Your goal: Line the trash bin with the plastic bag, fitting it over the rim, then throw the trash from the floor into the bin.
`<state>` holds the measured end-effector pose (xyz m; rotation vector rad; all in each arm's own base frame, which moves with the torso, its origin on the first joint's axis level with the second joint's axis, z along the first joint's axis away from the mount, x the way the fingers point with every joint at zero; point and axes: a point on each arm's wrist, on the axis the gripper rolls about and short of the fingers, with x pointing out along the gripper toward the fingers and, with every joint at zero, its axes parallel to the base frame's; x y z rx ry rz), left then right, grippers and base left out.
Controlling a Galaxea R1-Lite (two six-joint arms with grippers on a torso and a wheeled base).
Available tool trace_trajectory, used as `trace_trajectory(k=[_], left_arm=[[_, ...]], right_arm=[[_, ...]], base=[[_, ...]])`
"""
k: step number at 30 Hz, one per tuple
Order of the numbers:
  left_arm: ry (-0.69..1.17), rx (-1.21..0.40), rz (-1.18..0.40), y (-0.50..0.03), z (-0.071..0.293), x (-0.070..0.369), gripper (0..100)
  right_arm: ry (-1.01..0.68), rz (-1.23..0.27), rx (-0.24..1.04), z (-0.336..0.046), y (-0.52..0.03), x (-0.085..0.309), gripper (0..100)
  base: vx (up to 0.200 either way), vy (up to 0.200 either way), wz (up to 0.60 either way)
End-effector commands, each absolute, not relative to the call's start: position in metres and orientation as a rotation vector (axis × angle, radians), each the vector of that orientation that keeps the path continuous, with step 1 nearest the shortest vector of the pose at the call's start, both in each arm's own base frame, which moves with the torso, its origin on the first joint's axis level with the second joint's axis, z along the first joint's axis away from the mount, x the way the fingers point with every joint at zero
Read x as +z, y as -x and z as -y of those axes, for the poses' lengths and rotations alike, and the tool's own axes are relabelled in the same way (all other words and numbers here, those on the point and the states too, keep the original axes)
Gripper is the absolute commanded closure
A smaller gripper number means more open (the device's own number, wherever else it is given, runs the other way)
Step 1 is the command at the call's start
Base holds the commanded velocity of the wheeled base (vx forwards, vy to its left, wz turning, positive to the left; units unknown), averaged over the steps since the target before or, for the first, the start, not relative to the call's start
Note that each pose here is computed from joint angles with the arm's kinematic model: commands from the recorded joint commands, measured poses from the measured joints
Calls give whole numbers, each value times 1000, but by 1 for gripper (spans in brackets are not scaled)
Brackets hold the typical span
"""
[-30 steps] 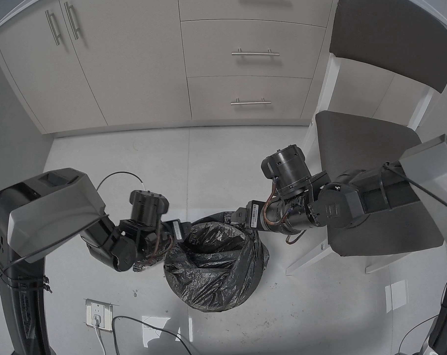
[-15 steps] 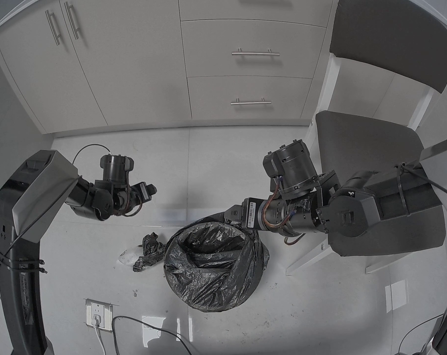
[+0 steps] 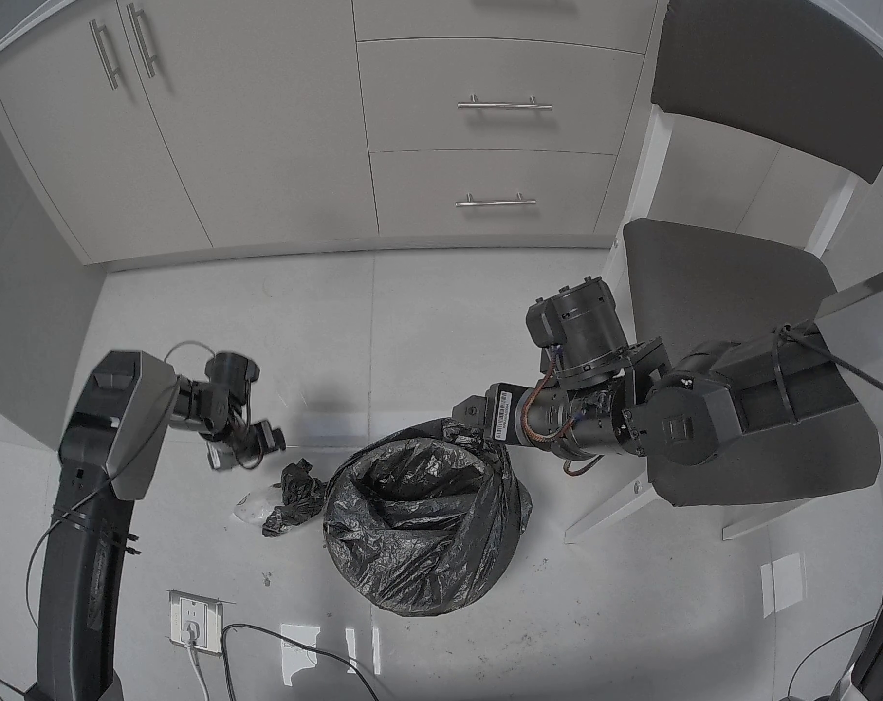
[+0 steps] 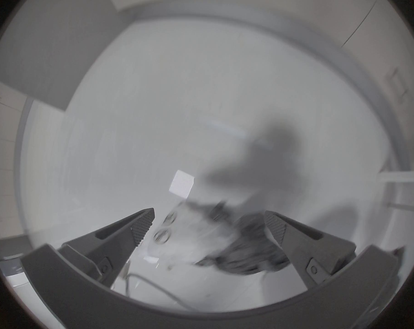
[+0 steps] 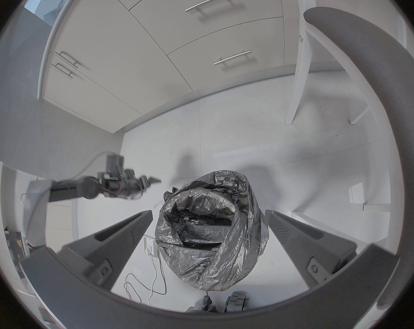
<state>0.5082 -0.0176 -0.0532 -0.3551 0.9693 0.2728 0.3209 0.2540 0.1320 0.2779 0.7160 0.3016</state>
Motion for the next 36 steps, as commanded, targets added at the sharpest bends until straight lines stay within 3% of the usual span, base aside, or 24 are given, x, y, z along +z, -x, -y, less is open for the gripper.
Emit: trace_trajectory(k=[1, 6, 23, 24, 36], left_arm=[[317, 383, -1350, -469, 2, -187, 0], [305, 398, -1518, -447, 4, -211, 0], [342, 429, -1458, -452, 7, -211, 0], [341, 428, -1454, -453, 7, -211, 100], [312, 446, -1462, -451, 5, -211, 100]], right_arm=[[-275, -716, 265, -252, -330, 120, 0], [-280, -705, 251, -250, -335, 116, 0], [-295, -682, 259, -251, -336, 118, 0], [-295, -684, 260, -251, -336, 118, 0], [-295, -678, 263, -251, -335, 121, 0]], base=[[0, 0, 0], [0, 0, 0], [0, 0, 0], [0, 0, 0], [0, 0, 0]])
